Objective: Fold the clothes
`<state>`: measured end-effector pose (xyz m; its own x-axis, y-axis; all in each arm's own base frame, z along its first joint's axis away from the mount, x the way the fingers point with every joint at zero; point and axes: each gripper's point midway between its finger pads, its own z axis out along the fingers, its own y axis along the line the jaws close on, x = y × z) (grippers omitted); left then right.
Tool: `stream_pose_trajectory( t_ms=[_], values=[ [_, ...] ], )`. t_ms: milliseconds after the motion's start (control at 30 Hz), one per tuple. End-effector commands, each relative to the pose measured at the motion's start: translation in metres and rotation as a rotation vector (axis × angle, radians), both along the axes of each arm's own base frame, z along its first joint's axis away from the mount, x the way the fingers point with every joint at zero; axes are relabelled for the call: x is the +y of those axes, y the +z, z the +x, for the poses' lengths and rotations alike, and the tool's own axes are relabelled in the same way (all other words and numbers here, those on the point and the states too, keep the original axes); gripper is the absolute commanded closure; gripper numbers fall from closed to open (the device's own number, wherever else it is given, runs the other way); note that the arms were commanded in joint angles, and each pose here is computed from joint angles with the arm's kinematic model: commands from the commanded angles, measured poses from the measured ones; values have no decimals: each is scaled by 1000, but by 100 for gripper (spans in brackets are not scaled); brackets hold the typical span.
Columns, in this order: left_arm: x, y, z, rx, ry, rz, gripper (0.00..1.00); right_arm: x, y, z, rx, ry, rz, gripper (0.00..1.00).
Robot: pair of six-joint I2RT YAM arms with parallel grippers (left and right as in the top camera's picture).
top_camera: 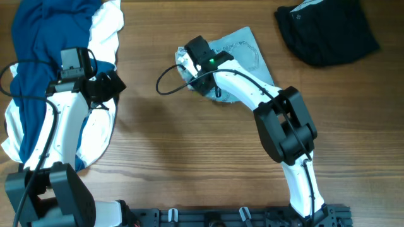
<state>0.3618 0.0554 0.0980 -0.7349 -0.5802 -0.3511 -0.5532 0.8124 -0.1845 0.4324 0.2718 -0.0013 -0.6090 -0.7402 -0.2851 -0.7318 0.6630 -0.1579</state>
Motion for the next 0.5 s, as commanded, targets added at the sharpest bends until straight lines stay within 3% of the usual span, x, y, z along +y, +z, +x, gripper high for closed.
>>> stream_pose_trajectory(
  t_ms=[0,133,467],
  values=[
    [0,-2,2,0,-15,-1,0,-17,-100,-68,294,-78,-57,96],
    [0,-1,3,-4,-15,-1,0,-14,-70,-53,264,-106,-30,96],
    [0,0,4,-12,-15,1,0,-62,102,32,-19,-250,157,96]
  ],
)
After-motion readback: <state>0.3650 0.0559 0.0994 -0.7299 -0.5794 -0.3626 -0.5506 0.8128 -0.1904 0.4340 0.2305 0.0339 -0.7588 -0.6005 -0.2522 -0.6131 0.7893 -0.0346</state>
